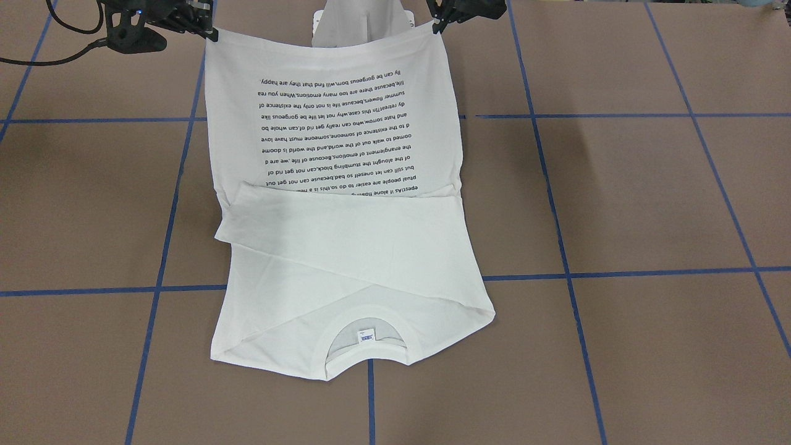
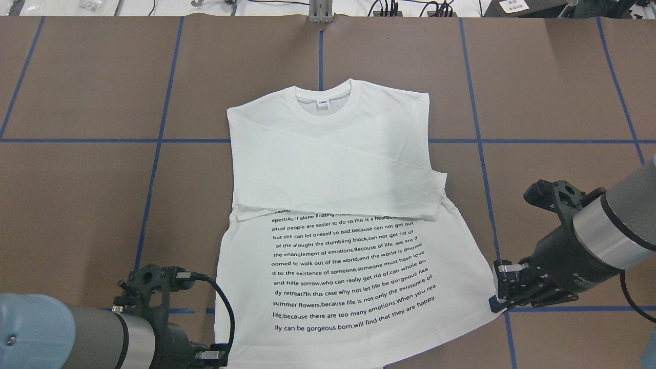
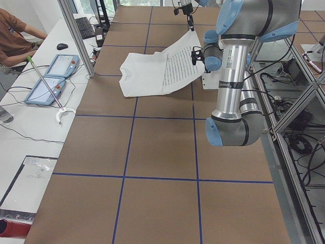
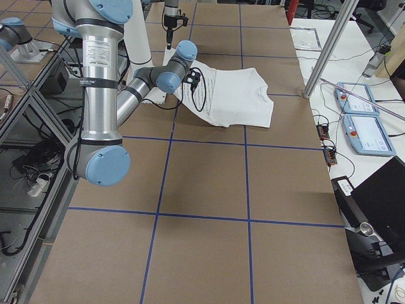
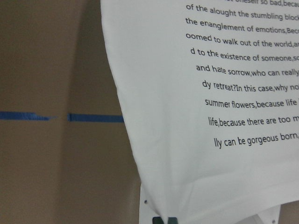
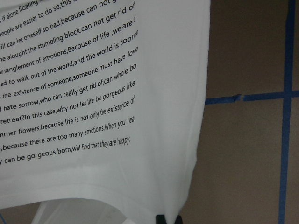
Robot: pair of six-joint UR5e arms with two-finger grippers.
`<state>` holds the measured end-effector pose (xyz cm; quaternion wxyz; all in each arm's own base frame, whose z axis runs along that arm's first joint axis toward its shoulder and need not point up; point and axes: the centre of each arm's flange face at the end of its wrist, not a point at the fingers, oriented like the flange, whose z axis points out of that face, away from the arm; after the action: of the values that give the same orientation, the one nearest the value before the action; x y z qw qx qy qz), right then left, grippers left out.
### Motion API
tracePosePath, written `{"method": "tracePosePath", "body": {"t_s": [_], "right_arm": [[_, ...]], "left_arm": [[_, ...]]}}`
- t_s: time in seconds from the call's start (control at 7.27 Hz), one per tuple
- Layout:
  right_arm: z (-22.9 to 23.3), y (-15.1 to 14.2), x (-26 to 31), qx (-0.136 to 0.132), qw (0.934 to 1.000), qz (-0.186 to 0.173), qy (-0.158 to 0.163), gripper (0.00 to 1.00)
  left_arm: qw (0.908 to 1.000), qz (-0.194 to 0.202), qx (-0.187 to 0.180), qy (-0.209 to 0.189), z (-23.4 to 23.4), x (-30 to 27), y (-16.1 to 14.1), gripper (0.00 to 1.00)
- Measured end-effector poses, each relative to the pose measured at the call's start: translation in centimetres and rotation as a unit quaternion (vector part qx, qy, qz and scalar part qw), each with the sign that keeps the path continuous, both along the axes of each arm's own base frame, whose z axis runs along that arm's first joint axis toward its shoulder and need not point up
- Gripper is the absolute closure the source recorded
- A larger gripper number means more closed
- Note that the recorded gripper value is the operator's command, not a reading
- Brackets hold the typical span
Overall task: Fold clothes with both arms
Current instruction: 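Lift the hem with both grippers and fold it toward the collar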
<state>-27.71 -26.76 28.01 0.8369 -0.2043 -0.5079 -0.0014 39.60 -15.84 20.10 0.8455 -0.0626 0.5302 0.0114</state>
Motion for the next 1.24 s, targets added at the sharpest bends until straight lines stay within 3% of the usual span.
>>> {"method": "tracePosePath", "body": {"t_s": [0.28, 0.41, 0.69, 0.96, 1.24], "right_arm": [[0.0, -1.9, -0.1, 0.017, 0.9994, 0.03, 0.004, 1.0], [-0.2, -3.8, -0.3, 0.034, 0.9975, 0.062, 0.009, 1.0], [0.0, -8.3, -0.9, 0.056, 0.9904, 0.123, 0.028, 1.0], [1.2, -13.0, -0.4, 0.056, 0.9823, 0.172, 0.051, 1.0], [2.2, -17.1, 0.0, 0.051, 0.9763, 0.2, 0.066, 1.0]], "left_arm": [[1.0, -0.002, -0.001, -0.006, 0.4, 0.7, -0.4, 1.0], [0.9996, -0.024, 0.002, -0.014, 0.9, 1.0, -2.5, 1.0], [0.9968, -0.076, 0.005, -0.024, 1.4, 0.4, -9.0, 1.0], [0.9938, -0.106, -0.002, -0.033, 1.7, 0.3, -16.1, 1.0], [0.9897, -0.134, 0.0, -0.049, 2.8, 0.1, -20.9, 1.0]]}}
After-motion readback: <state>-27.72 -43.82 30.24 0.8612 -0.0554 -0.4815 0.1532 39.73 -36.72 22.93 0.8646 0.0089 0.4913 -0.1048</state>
